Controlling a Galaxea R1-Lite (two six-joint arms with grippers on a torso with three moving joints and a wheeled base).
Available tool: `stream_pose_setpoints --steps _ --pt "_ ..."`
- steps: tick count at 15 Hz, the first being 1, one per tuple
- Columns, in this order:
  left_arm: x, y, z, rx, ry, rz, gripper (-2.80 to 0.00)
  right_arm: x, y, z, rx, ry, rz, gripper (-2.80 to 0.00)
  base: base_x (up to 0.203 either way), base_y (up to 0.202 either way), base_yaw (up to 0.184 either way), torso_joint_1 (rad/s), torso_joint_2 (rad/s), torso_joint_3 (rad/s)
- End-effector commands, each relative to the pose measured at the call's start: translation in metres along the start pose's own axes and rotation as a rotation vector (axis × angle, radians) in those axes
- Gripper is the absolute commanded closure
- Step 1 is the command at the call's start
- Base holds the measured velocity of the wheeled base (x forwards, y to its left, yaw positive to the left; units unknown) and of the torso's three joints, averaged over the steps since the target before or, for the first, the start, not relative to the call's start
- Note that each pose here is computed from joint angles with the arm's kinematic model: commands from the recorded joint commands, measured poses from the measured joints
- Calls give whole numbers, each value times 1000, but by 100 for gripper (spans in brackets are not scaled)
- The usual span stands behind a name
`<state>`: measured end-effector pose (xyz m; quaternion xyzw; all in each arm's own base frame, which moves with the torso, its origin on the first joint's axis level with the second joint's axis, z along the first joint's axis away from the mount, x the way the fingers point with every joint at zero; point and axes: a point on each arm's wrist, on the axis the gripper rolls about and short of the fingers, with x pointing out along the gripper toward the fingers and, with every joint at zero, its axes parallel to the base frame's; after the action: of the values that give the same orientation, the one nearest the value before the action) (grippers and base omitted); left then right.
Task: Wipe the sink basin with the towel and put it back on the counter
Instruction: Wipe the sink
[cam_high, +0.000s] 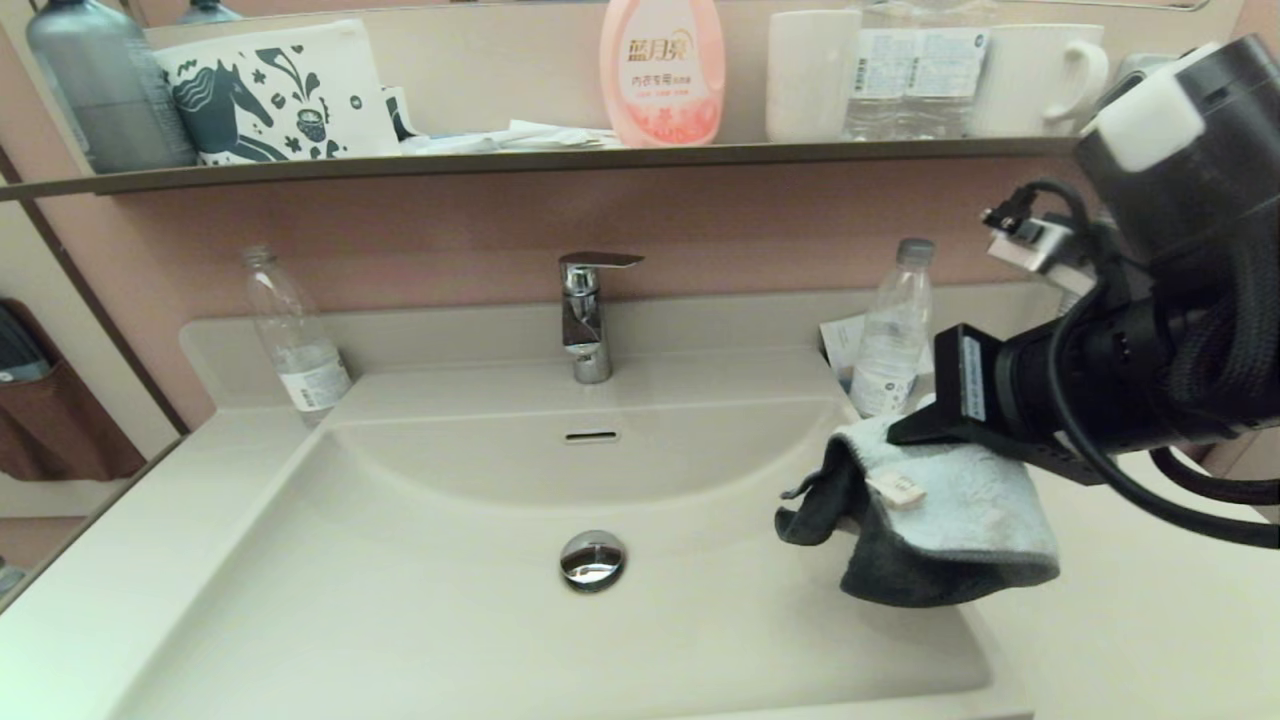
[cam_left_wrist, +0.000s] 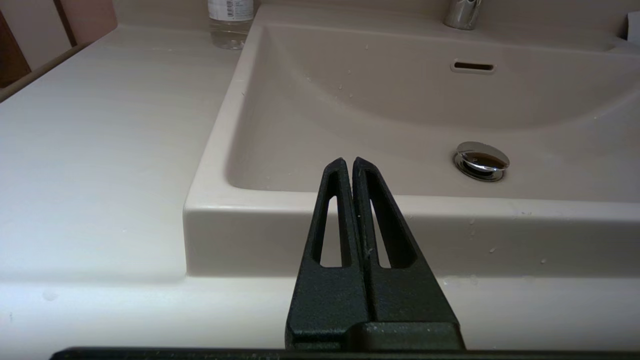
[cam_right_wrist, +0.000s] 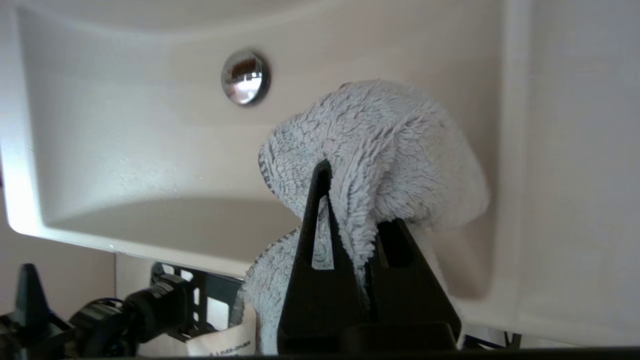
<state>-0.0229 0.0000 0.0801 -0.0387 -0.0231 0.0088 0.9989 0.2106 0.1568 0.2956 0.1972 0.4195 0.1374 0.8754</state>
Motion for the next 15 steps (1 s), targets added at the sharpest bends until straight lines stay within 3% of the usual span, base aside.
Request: stream_pose_setpoints --steps 1,6,11,15 --pt "0 0 0 -1 1 1 0 29 8 -6 -22 68 -33 0 0 0 0 0 0 0" --pt "0 0 0 -1 1 1 0 107 16 -30 -30 231 -149 0 0 0 0 0 0 0" --pt "0 0 0 -1 1 1 0 179 3 -55 -44 314 -339 0 0 0 0 0 0 0" --pt "0 0 0 -1 1 1 0 221 6 -85 -87 400 -359 0 0 0 0 0 0 0"
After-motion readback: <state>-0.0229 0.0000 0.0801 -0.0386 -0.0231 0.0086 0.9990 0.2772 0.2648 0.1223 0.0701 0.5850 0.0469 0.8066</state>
